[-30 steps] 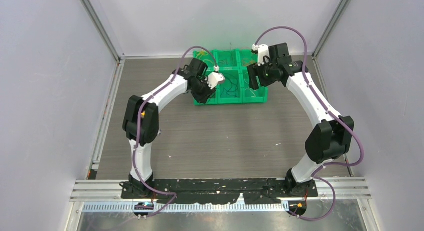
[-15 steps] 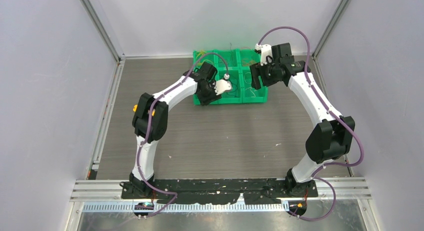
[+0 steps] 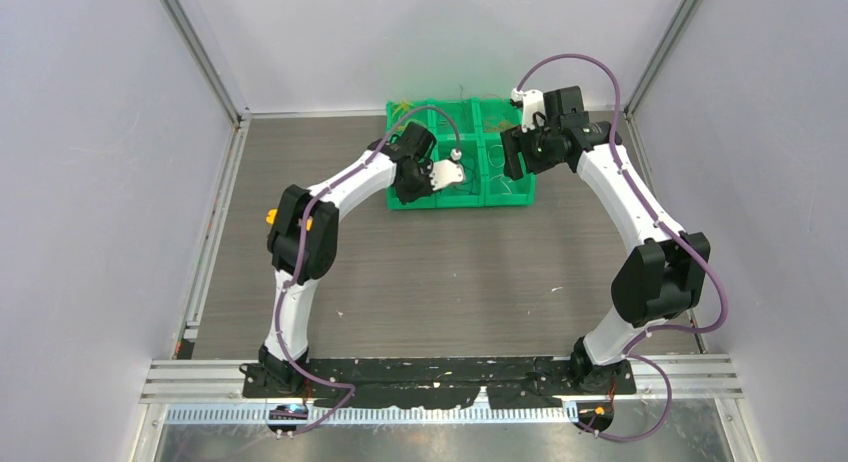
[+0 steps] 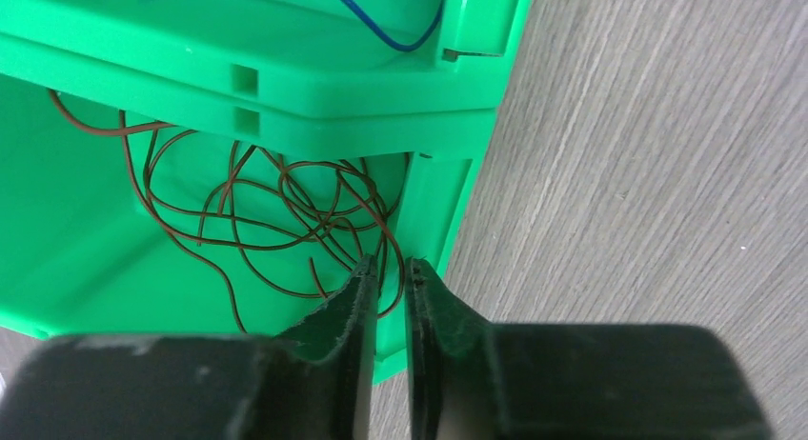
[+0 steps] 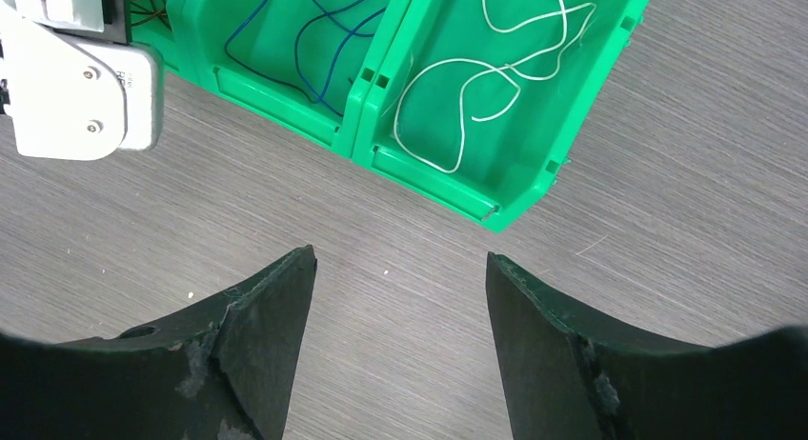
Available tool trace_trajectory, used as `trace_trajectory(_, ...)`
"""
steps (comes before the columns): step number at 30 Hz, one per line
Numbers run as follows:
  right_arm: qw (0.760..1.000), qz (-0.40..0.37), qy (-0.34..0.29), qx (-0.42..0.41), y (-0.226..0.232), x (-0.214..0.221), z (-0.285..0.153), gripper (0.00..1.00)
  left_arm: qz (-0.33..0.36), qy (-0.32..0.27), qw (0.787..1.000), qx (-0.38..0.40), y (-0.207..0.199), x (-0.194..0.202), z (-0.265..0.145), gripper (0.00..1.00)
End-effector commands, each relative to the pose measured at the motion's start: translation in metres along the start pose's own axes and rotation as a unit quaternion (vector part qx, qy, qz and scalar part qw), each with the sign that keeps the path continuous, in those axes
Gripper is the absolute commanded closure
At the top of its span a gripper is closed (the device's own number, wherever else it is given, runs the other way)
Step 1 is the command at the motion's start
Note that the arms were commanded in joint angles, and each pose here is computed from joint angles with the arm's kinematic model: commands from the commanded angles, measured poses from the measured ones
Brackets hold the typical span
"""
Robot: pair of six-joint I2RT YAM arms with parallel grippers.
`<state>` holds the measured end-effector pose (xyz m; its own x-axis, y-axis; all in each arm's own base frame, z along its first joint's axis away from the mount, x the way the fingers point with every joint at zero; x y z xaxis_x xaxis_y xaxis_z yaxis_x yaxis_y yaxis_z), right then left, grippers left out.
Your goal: Untangle the cables
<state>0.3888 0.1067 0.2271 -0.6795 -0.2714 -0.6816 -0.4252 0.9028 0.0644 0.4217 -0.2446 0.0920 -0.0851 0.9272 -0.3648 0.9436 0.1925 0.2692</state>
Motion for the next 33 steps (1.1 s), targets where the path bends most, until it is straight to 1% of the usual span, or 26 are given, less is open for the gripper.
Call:
trace_trajectory(1,1.0,0.001,-0.023,-0.001,0.0,-0.014,-0.009,0.28,0.02,-0.036,0.999,-0.03,0.021,-0.019,-0.015,0.88)
trace_trajectory(5,1.0,0.003,-0.02,-0.005,0.001,-0.012,-0.007,0.29,0.017,-0.041,0.998,-0.039,0.03,-0.022,-0.016,1.0)
trace_trajectory(10,1.0,0.004,-0.018,-0.007,0.001,-0.011,-0.007,0.29,-0.003,-0.051,0.998,-0.043,0.048,-0.023,-0.013,1.0)
trace_trajectory(12,1.0,0.004,-0.016,-0.007,0.001,-0.009,-0.007,0.29,0.005,-0.046,0.998,-0.044,0.052,-0.023,-0.01,1.0)
trace_trajectory(16,1.0,0.004,-0.013,-0.007,0.001,-0.007,-0.007,0.29,0.036,-0.036,0.998,-0.045,0.056,-0.016,0.002,1.0)
trace_trajectory(21,1.0,0.005,-0.013,-0.003,-0.002,-0.008,-0.008,0.29,0.11,-0.025,0.993,-0.041,0.055,-0.001,0.016,1.0)
trace_trajectory(24,1.0,0.006,-0.01,-0.003,-0.003,-0.006,-0.007,0.29,0.149,-0.041,0.987,-0.053,0.055,0.007,0.021,1.0)
trace_trajectory(26,1.0,0.008,-0.009,-0.003,-0.003,-0.005,-0.007,0.29,0.158,-0.06,0.983,-0.066,0.059,0.007,0.021,1.0)
trace_trajectory(28,1.0,0.008,-0.008,-0.004,-0.003,-0.005,-0.006,0.29,0.166,-0.065,0.981,-0.074,0.063,0.007,0.022,1.0)
trace_trajectory(30,1.0,0.007,-0.008,-0.005,-0.003,-0.006,-0.006,0.29,0.17,-0.066,0.98,-0.08,0.065,0.005,0.02,0.97)
trace_trajectory(33,1.0,0.007,-0.008,-0.006,-0.003,-0.007,-0.005,0.29,0.167,-0.078,0.978,-0.1,0.072,-0.002,0.008,0.85)
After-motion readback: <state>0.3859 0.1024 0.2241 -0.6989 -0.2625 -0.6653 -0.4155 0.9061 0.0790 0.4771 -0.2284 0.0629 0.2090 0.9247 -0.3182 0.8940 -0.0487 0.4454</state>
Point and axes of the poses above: each gripper's point midway between its finger pads, its own z axis out along the fingers, its own y axis along the line the jaws close on, x = y × z, the point moved 3 cm from there along -z, back along the fingers, and after that the axes turned 2 degrees about z, right-handed, at the moved point
